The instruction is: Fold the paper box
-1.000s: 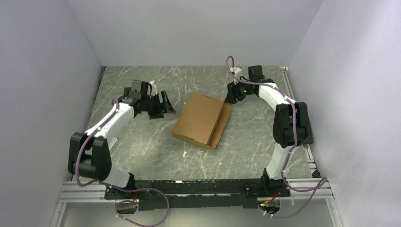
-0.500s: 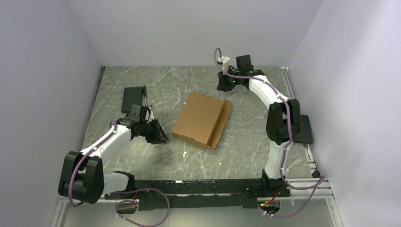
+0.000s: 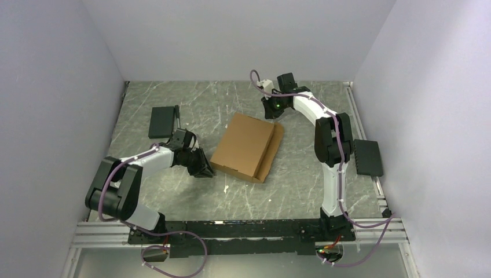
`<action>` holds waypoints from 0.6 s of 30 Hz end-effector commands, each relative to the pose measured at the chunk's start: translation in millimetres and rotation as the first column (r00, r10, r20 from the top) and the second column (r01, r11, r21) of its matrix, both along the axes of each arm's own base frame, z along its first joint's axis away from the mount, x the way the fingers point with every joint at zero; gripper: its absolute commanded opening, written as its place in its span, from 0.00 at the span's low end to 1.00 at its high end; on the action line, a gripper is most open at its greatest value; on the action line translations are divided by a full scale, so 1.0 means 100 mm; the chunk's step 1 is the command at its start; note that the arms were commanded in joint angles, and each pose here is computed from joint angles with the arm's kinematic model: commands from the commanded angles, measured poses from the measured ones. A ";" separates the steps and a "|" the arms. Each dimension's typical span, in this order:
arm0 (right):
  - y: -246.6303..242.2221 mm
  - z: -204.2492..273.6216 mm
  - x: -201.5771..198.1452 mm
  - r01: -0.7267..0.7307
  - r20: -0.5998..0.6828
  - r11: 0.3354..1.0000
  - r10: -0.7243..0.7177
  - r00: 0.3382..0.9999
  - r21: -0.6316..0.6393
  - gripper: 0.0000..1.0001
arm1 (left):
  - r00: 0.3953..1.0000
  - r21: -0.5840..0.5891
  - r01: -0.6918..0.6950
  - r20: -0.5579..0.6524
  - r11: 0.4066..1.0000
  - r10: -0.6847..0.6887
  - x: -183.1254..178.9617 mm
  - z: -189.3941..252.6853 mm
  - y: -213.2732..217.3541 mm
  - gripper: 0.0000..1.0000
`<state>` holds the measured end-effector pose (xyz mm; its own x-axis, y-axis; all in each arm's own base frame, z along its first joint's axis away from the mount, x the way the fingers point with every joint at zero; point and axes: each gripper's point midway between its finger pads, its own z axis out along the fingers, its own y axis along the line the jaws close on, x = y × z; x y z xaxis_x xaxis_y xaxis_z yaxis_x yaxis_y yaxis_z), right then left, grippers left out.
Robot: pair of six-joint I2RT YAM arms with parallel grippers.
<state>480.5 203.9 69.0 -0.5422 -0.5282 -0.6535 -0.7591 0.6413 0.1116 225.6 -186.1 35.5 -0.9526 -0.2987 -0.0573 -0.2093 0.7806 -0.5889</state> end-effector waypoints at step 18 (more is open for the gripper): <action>-0.15 0.23 -0.47 -0.058 0.011 0.998 0.057 0.998 0.027 0.11 | 0.993 0.056 -0.030 0.119 0.998 0.023 0.90 0.09 0.03 0.24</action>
<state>443.8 184.7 66.8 -0.5301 -0.5697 -0.6280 -0.7822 0.6145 0.1028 281.6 -182.4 29.8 -0.9422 -0.3180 -0.1057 -0.2153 0.8163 -0.5360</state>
